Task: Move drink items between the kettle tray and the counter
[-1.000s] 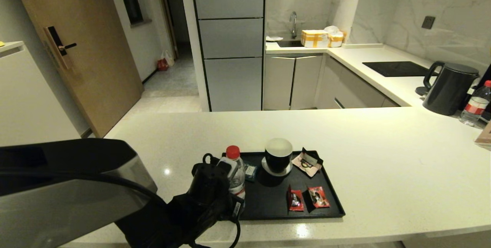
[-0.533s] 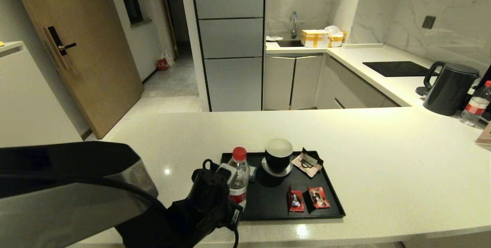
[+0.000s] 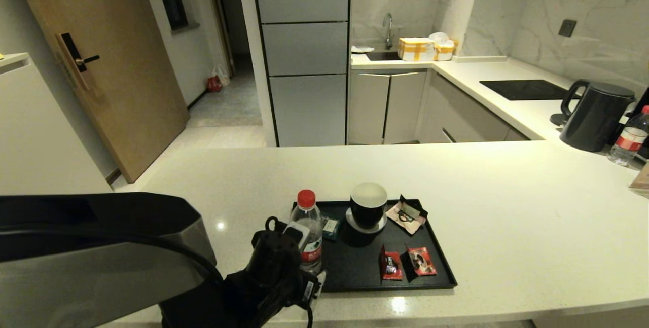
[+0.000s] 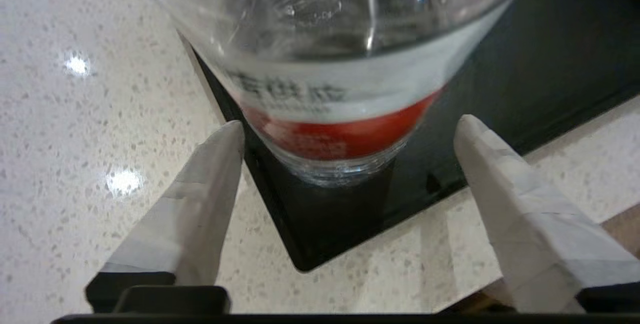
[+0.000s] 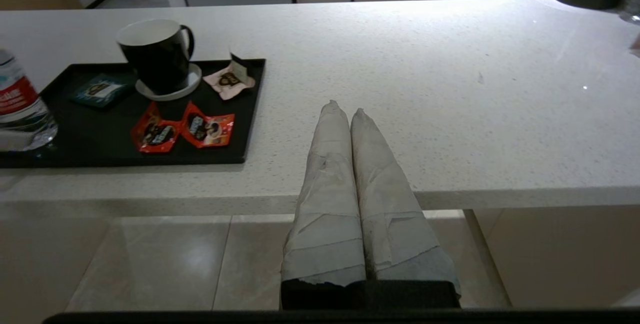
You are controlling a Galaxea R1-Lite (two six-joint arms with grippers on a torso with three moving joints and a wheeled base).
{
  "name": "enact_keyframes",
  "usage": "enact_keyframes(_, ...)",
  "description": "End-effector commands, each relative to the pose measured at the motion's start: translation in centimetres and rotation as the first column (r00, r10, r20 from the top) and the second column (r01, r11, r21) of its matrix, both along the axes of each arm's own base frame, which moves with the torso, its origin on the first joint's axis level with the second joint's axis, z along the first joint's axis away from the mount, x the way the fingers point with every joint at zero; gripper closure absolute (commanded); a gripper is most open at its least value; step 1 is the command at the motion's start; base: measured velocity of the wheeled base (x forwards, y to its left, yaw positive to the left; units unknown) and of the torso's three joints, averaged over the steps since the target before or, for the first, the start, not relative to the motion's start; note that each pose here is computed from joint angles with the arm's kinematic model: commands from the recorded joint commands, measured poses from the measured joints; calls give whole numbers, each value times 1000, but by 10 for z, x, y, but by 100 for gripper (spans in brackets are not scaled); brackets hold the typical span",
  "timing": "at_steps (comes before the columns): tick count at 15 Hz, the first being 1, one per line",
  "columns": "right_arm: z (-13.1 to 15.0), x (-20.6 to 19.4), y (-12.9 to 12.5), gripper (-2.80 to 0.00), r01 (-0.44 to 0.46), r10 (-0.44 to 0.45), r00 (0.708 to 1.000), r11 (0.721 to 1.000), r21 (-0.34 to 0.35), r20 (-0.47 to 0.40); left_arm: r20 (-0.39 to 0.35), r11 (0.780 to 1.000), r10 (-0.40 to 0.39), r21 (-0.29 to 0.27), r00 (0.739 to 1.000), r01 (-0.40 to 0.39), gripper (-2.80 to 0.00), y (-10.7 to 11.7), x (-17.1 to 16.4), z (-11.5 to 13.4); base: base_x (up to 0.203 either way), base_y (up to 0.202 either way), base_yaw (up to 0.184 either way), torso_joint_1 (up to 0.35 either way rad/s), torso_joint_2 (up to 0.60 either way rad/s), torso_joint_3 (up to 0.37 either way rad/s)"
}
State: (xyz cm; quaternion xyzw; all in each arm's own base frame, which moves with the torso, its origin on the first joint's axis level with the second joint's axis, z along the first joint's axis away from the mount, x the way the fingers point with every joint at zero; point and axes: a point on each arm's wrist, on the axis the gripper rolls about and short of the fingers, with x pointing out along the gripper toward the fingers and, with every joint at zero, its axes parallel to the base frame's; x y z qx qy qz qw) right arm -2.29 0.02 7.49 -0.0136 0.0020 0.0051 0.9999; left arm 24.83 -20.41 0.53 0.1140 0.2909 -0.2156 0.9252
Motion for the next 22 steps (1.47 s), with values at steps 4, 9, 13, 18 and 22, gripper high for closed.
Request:
enact_keyframes(4, 0, 0, 0, 0, -1, 1, 1000, 1000, 0, -4, -18, 1000, -2, 11, 1000, 2, -280, 6, -10, -1, 0, 0, 0, 0, 0, 0)
enact_keyframes(9, 0, 0, 0, 0, -1, 1, 1000, 1000, 0, -4, 9, 1000, -1, -12, 1000, 1, -280, 16, -22, 19, 0, 0, 0, 0, 0, 0)
enact_keyframes(13, 0, 0, 0, 0, -1, 1, 1000, 1000, 0, -4, 87, 997, 65, -34, 994, -62, -280, 33, -39, 48, 0, 0, 0, 2, 23, 15)
enact_keyframes(18, 0, 0, 0, 0, -1, 1, 1000, 1000, 0, -4, 211, 968, 225, -163, 951, -192, 0, 72, -75, 110, 0, 0, 0, -1, 6, 3)
enact_keyframes(22, 0, 0, 0, 0, -1, 1, 1000, 1000, 0, -4, 202, 903, 428, -139, 881, -407, 0, 121, -94, 142, 0, 0, 0, -2, 6, 3)
